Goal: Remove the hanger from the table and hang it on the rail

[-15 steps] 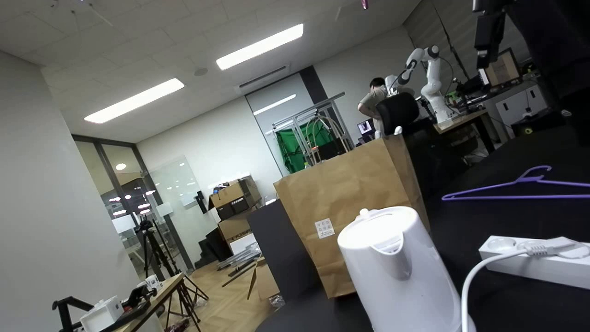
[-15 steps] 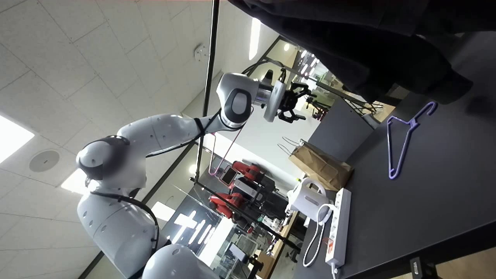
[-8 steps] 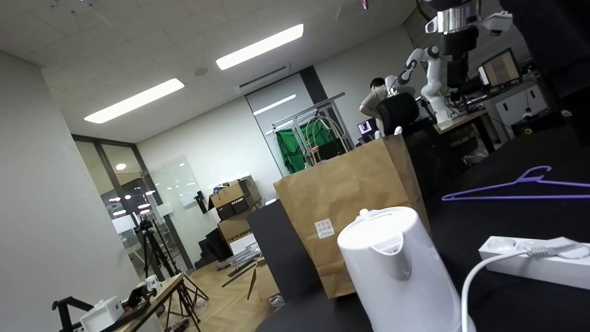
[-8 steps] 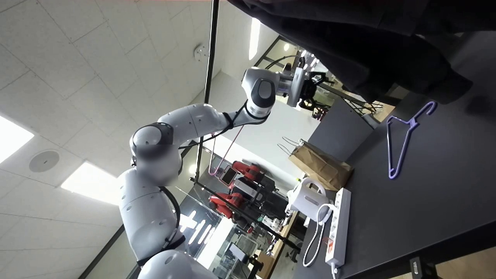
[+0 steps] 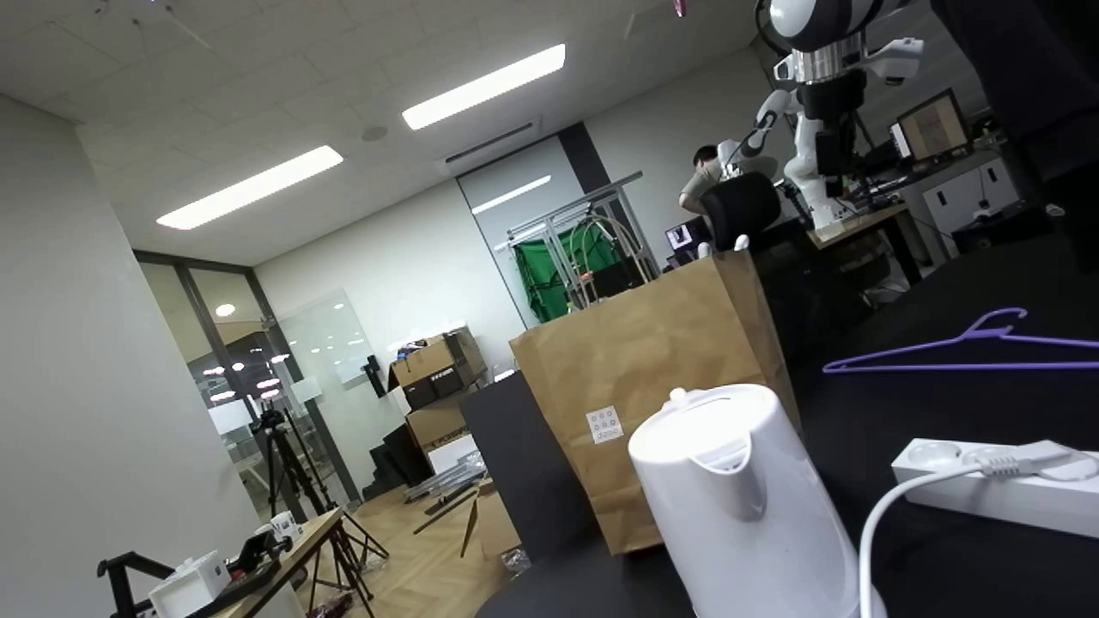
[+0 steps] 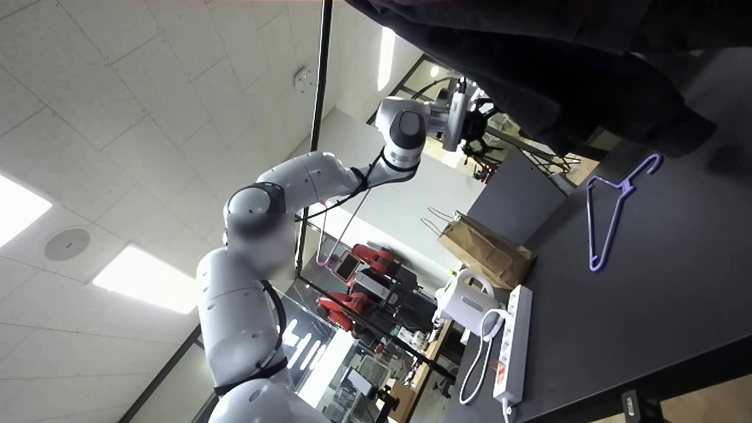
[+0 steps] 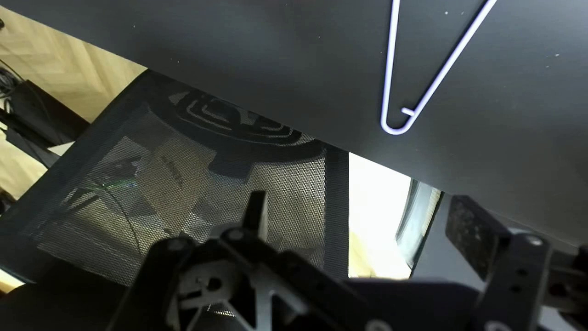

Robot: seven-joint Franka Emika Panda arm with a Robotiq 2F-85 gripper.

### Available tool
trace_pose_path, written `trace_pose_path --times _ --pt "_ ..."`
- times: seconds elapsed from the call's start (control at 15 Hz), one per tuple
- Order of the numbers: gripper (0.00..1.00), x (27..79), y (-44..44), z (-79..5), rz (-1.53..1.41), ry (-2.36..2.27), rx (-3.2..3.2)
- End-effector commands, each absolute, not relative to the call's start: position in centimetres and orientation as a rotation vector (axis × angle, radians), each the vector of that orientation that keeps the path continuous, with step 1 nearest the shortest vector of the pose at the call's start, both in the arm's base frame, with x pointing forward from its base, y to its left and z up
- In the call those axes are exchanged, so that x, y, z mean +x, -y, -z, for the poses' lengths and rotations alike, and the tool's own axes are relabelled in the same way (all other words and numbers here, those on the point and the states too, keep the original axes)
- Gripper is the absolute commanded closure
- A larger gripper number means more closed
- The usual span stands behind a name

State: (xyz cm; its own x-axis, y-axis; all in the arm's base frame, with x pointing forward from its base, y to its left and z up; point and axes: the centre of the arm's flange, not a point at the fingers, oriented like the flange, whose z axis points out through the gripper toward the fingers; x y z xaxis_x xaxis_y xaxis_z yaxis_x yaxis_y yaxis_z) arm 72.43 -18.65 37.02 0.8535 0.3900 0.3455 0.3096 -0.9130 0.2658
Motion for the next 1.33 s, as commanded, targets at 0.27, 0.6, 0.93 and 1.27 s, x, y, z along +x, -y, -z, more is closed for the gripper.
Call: trace_pose_path --times 0.27,0.6,0.93,1.27 --pt "0.0 72.4 18.7 -37.1 -0.591 -0.539 2.828" --pt "0.0 74.1 18.6 -37.1 -0.591 -0.573 2.818" --pt "0.0 78.0 17.8 -36.1 -0.511 -0.642 2.791" --pt "0.0 81.1 18.4 -32.9 -0.318 -0.659 2.809"
